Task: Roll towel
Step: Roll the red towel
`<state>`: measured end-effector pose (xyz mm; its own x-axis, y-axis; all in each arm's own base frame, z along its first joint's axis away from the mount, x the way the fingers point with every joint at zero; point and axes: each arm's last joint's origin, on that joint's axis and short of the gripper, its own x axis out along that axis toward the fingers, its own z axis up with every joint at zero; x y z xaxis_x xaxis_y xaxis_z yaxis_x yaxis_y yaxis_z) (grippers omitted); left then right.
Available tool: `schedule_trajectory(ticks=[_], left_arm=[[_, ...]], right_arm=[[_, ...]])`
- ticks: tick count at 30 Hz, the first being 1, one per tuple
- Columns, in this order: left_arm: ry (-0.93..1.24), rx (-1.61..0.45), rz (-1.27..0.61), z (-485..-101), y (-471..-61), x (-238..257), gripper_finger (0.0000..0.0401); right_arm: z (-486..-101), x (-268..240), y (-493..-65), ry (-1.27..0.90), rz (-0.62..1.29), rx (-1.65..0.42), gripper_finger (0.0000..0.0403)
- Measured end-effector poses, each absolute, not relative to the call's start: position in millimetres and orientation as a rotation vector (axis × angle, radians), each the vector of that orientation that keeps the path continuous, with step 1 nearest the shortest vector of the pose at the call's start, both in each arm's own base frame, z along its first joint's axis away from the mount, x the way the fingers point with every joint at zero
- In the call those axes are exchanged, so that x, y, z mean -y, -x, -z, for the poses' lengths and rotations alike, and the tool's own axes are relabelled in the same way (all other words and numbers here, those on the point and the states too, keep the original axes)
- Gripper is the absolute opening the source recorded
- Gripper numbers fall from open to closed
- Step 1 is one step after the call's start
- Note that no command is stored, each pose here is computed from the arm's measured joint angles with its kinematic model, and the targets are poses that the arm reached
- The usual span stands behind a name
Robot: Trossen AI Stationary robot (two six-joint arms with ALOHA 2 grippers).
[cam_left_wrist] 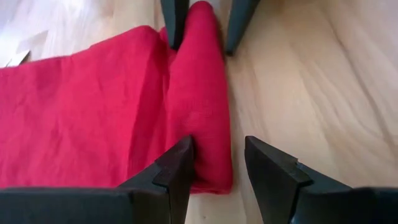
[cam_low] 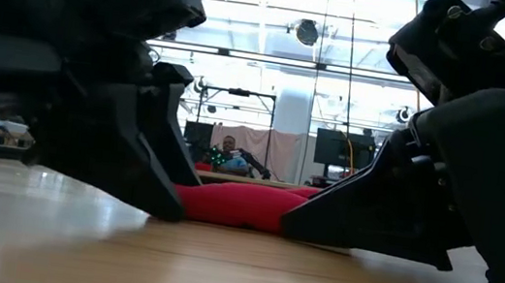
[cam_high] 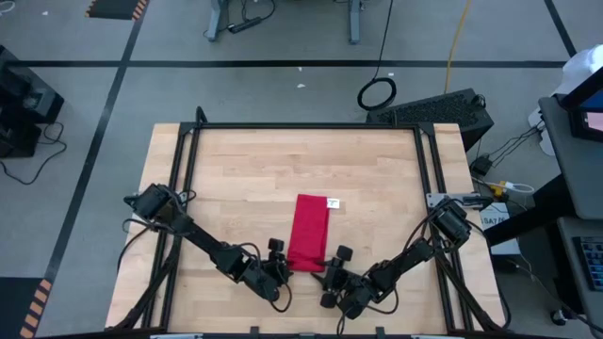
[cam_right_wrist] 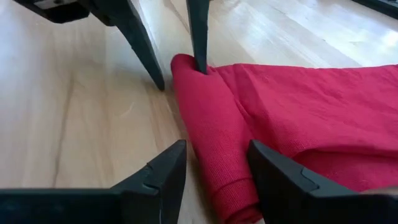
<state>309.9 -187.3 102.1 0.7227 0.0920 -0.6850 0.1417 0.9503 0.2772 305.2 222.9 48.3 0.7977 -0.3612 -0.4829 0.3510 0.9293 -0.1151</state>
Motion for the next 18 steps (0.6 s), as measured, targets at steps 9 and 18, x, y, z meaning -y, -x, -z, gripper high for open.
schedule_trajectory(ticks=[9,18], left_arm=[[-0.297,-0.776,-0.008,-101,-311,184,0.015],[-0.213,-0.816,-0.036,-99,-314,175,0.0068]], right_arm=[[-50,-224,-306,0.007,0.368,-0.523,0.0162],[-84,-227,-300,0.114,0.252,-0.592,0.0181]])
